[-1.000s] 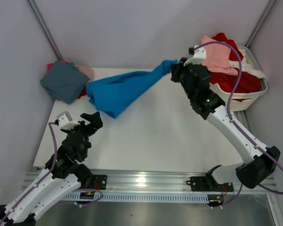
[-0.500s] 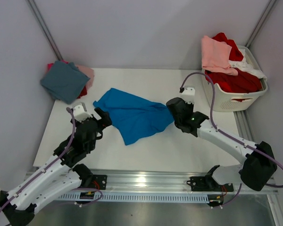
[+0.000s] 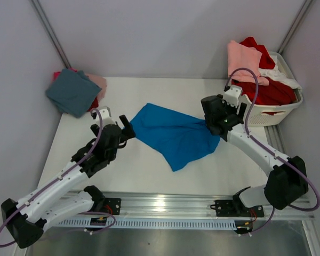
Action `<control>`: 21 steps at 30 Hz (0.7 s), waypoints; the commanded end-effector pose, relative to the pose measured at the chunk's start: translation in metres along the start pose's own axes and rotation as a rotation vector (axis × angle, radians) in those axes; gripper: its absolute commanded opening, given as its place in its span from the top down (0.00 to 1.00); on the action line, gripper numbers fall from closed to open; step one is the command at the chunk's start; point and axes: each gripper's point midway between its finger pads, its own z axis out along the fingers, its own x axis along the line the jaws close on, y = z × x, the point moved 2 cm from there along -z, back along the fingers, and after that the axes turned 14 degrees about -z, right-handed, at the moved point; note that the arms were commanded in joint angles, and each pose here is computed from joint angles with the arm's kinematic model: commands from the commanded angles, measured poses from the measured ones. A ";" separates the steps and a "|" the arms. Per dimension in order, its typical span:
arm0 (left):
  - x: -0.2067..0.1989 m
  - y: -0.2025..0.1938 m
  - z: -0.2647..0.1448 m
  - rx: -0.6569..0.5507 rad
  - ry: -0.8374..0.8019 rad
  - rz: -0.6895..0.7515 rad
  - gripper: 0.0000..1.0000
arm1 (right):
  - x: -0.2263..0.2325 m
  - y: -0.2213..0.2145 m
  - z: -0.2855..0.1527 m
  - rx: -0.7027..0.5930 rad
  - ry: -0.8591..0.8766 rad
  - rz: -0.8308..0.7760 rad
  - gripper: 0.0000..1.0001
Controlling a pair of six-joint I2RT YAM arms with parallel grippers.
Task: Fold and stack the t-shirts
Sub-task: Move the tshirt to the center of the board, then flatten out the tshirt
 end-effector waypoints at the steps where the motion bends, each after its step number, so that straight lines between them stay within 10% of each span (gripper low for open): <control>1: -0.029 0.017 0.001 -0.017 -0.092 -0.002 0.01 | 0.004 0.027 0.006 -0.021 -0.054 0.031 0.14; 9: -0.043 0.005 0.040 0.184 -0.161 0.050 0.01 | 0.072 0.042 -0.072 -0.097 0.589 0.126 0.00; 21: -0.038 -0.065 0.160 0.768 -0.003 0.033 0.12 | 0.101 -0.056 -0.183 0.053 0.876 -0.001 0.06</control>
